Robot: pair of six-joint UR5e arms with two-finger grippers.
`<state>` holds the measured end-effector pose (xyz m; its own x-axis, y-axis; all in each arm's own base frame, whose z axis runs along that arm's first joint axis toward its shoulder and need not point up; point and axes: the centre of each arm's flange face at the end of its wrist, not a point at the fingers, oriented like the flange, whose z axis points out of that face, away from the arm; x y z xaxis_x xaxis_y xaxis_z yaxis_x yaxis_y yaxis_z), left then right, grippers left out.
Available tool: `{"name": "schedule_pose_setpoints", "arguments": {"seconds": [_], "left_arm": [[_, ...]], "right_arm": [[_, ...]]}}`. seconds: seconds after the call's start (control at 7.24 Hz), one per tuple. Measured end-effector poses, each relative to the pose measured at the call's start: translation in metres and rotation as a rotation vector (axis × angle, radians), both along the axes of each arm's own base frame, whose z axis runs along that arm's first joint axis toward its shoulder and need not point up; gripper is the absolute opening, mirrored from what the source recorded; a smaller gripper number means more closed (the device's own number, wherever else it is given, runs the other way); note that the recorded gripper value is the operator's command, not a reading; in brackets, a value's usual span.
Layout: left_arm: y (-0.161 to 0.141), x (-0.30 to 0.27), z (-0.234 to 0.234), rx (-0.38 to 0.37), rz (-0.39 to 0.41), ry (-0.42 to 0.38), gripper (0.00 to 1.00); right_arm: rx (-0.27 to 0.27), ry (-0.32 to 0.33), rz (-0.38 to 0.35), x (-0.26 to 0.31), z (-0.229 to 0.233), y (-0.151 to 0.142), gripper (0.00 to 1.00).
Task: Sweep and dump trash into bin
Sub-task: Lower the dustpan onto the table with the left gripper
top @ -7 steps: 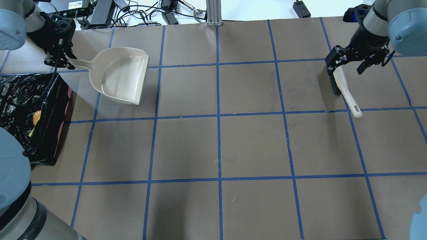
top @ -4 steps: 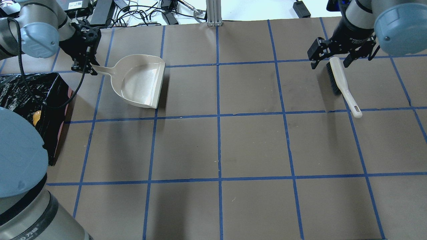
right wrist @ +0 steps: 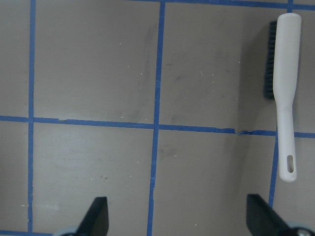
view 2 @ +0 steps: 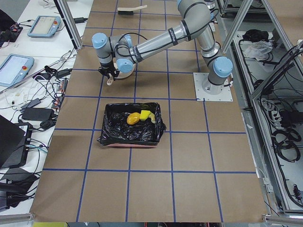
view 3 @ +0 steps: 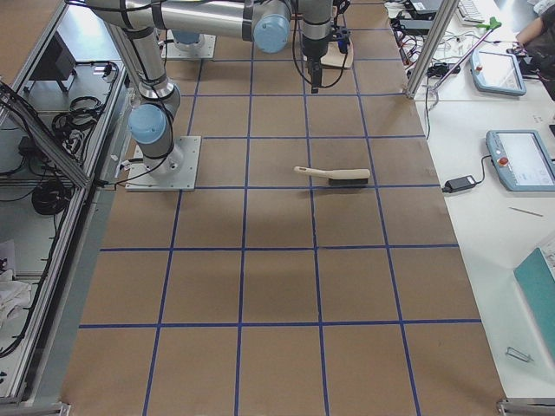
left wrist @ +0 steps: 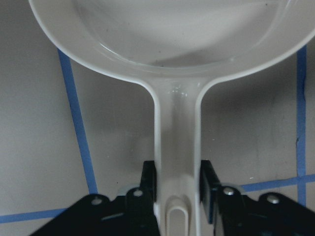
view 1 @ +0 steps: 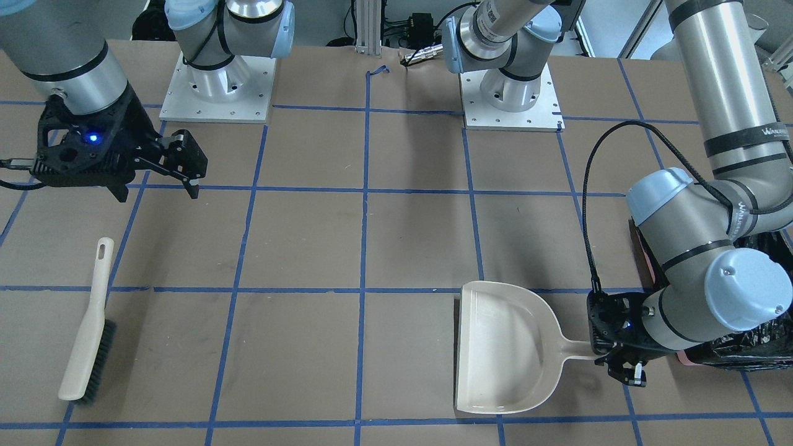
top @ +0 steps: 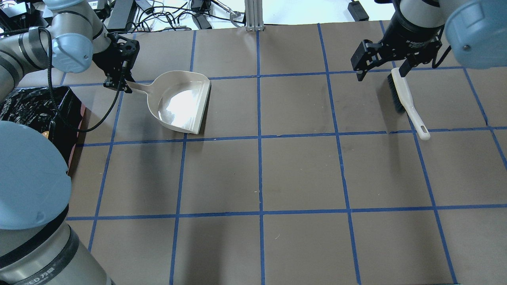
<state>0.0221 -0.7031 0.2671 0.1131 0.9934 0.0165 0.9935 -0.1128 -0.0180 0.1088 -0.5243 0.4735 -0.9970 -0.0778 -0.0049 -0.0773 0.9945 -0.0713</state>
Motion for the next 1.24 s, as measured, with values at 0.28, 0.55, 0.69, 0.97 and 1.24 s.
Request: {"name": "schedule_pose_setpoints", "arguments": {"seconds": [0.28,0.55,0.69,0.97,1.24], "left_arm": [[-0.001,-0.003,-0.002,-0.007,0.032,0.015,0.0],[-0.003,-0.002,-0.005,-0.018,0.041,0.015,0.0],[-0.004,-0.003,-0.007,-0.018,0.05,0.019,0.0],[-0.003,-0.006,-0.009,-0.015,0.059,0.022,0.0],[0.001,-0.005,-0.013,-0.004,0.062,0.029,0.0]], "right_arm": [[0.001,0.0,0.01,0.007,0.017,0.015,1.0],[-0.003,0.001,0.011,0.008,0.031,0.031,1.0],[-0.003,0.0,0.011,0.009,0.032,0.034,1.0],[-0.003,0.0,0.011,0.009,0.033,0.036,1.0],[-0.001,0.0,0.012,0.008,0.032,0.036,1.0]]}}
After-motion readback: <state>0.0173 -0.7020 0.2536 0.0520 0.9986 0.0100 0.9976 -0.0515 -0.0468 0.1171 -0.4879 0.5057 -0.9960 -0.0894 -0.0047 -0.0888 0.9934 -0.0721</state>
